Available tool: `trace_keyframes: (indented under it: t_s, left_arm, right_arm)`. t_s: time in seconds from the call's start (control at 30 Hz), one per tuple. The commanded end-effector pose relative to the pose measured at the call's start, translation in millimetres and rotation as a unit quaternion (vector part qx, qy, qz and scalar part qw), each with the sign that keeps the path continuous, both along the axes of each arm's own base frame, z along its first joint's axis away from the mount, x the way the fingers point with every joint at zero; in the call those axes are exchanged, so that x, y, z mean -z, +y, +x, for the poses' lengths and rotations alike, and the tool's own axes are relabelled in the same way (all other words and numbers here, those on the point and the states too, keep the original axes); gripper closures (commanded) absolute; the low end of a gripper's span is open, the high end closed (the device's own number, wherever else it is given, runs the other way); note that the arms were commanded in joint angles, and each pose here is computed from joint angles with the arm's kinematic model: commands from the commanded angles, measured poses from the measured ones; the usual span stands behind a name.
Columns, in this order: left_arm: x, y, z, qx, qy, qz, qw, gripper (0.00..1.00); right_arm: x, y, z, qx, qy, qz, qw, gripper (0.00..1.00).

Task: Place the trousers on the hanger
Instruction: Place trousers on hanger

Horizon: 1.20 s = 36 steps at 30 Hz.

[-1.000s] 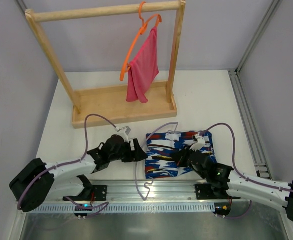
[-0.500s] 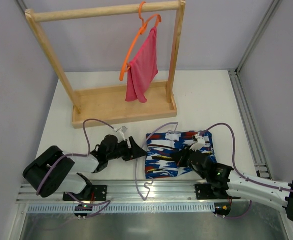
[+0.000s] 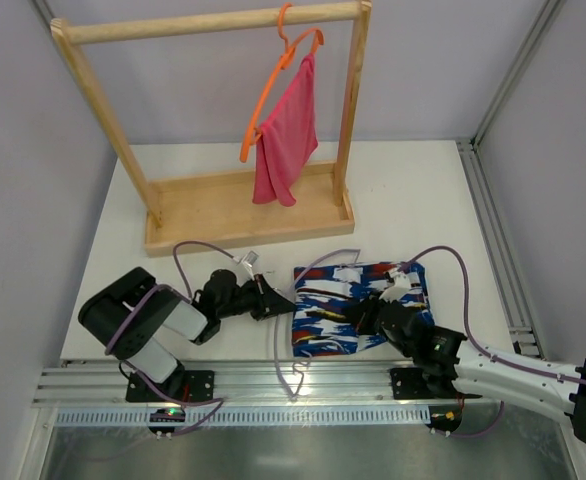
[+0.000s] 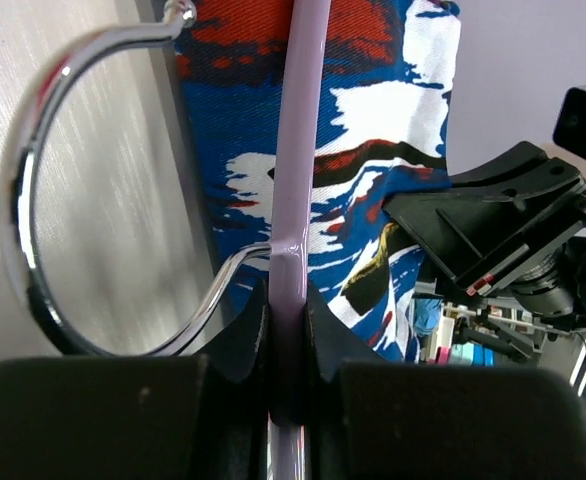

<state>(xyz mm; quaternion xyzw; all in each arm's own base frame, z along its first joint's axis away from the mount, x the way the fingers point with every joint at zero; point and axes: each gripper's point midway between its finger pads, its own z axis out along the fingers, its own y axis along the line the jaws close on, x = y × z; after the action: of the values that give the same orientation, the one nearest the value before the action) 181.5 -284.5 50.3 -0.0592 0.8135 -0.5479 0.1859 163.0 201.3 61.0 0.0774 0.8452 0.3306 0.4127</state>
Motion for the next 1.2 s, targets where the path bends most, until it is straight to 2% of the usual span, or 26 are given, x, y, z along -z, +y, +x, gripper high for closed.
trace_keyframes:
  t_s: [0.0,0.03,0.1,0.13,0.2,0.27,0.33,0.37,0.53,0.6,0.63,0.7,0.73,0.8,0.87,0.9,0.97,1.17]
  left_arm:
    - [-29,-6,17,-0.015,-0.038,-0.021,0.999,1.00]
    - [-8,1,15,-0.028,-0.004,0.026,0.999,1.00]
    - [-13,0,14,-0.046,-0.014,0.057,0.997,1.00]
    - [3,12,16,-0.073,-0.012,0.116,0.990,1.00]
    - [-15,6,13,-0.081,-0.045,0.131,0.987,1.00]
    - [-13,20,15,-0.117,-0.041,0.166,0.978,1.00]
    - [-13,30,17,-0.148,-0.021,0.186,0.971,0.99]
    - [0,49,16,-0.173,-0.005,0.231,0.958,1.00]
    - [7,99,12,-0.248,0.015,0.304,0.920,1.00]
    - [11,118,6,-0.265,0.020,0.330,0.906,1.00]
    - [6,123,5,-0.274,0.015,0.326,0.905,1.00]
    - [4,136,2,-0.286,0.008,0.337,0.897,1.00]
    - [-9,136,4,-0.293,-0.007,0.313,0.903,1.00]
    - [-11,134,2,-0.281,-0.030,0.294,0.913,1.00]
    - [-32,120,5,-0.280,-0.056,0.219,0.933,1.00]
    - [-21,119,0,-0.268,-0.058,0.212,0.938,1.00]
    - [-31,110,-1,-0.260,-0.073,0.170,0.948,1.00]
    - [-13,106,-5,-0.236,-0.078,0.180,0.952,1.00]
  right_arm:
    - [-10,0,5,-0.005,-0.016,-0.027,0.999,0.96]
    - [-23,4,8,-0.008,-0.023,-0.026,0.999,0.96]
    - [-26,-6,8,-0.007,-0.021,-0.072,0.997,0.96]
    - [-50,-4,16,0.001,-0.040,-0.074,0.996,0.96]
    - [-65,-8,21,-0.005,-0.061,-0.110,0.992,0.96]
    - [-96,2,26,-0.021,-0.078,-0.115,0.990,0.96]
    - [-113,17,30,-0.036,-0.077,-0.111,0.990,0.96]
    - [-117,30,28,-0.057,-0.075,-0.096,0.991,0.96]
    - [-135,85,34,-0.090,-0.070,-0.034,0.993,0.96]
    - [-134,109,37,-0.100,-0.068,-0.040,0.992,0.96]
    - [-158,123,41,-0.100,-0.082,-0.026,0.991,0.96]
    - [-158,145,43,-0.111,-0.080,-0.036,0.990,0.96]
    - [-181,159,47,-0.114,-0.096,-0.020,0.989,0.96]
    - [-180,179,52,-0.122,-0.094,-0.029,0.988,0.96]
    - [-198,195,57,-0.127,-0.101,-0.019,0.987,0.96]
    - [-190,204,60,-0.130,-0.095,-0.029,0.986,0.96]
    - [-200,211,63,-0.133,-0.098,-0.025,0.986,0.96]
    - [-212,215,62,-0.137,-0.104,-0.007,0.985,0.96]
